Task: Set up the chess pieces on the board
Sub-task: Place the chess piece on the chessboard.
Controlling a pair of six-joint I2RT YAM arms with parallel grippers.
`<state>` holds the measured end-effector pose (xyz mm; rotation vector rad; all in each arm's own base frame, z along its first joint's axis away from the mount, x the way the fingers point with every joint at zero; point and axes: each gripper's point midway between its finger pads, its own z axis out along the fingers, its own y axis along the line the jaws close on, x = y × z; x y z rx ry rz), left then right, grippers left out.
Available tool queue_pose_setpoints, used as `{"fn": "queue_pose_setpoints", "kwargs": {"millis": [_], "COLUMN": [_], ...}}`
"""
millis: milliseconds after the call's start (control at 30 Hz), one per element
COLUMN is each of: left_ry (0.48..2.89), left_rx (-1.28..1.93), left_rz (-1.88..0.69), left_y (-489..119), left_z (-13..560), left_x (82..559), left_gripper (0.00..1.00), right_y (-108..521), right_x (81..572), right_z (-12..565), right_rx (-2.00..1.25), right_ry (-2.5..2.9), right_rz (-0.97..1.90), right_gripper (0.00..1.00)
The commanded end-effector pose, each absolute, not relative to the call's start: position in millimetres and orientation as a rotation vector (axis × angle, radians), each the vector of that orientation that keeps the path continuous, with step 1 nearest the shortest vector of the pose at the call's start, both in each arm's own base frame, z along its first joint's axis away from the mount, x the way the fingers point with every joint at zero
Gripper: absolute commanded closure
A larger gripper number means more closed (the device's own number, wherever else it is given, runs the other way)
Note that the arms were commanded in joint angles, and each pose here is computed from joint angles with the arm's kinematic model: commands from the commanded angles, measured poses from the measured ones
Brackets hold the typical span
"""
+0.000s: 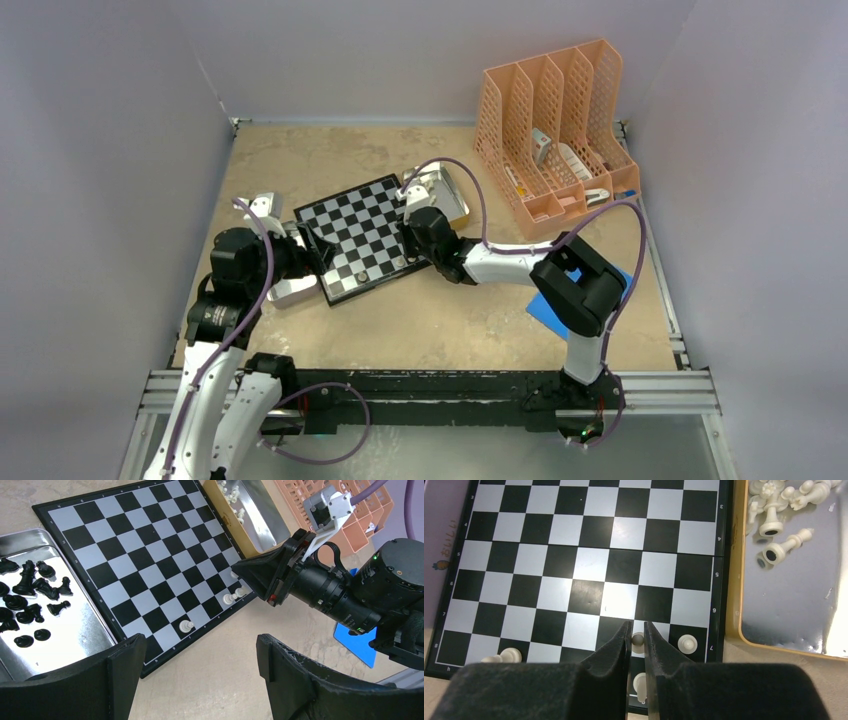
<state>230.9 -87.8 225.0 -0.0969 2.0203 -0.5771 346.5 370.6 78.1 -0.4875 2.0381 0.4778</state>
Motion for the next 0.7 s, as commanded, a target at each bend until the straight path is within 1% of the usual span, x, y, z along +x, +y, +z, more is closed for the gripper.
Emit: {"fn": "queue_pose_setpoints", "kwargs": {"millis": [0,667], "left_ry": [1.987,1.988], "left_rx": [-0.102,-0.103], "left_rz": [-0.579,-0.577], "left_y": [-87.8,-87.5], "left_z": [234.2,233.9], "left_x": [233.6,233.8], "left_gripper": [0.19,0.19], "right_y": [374.7,369.3], "right_x": [351.1,361.7], "right_z": [87.6,70.2], "right_rx": [-0.45,-0.443], "right_ry": [2.005,2.035], "right_rz": [0.493,0.396], "right_gripper": [0.83,0.8]}}
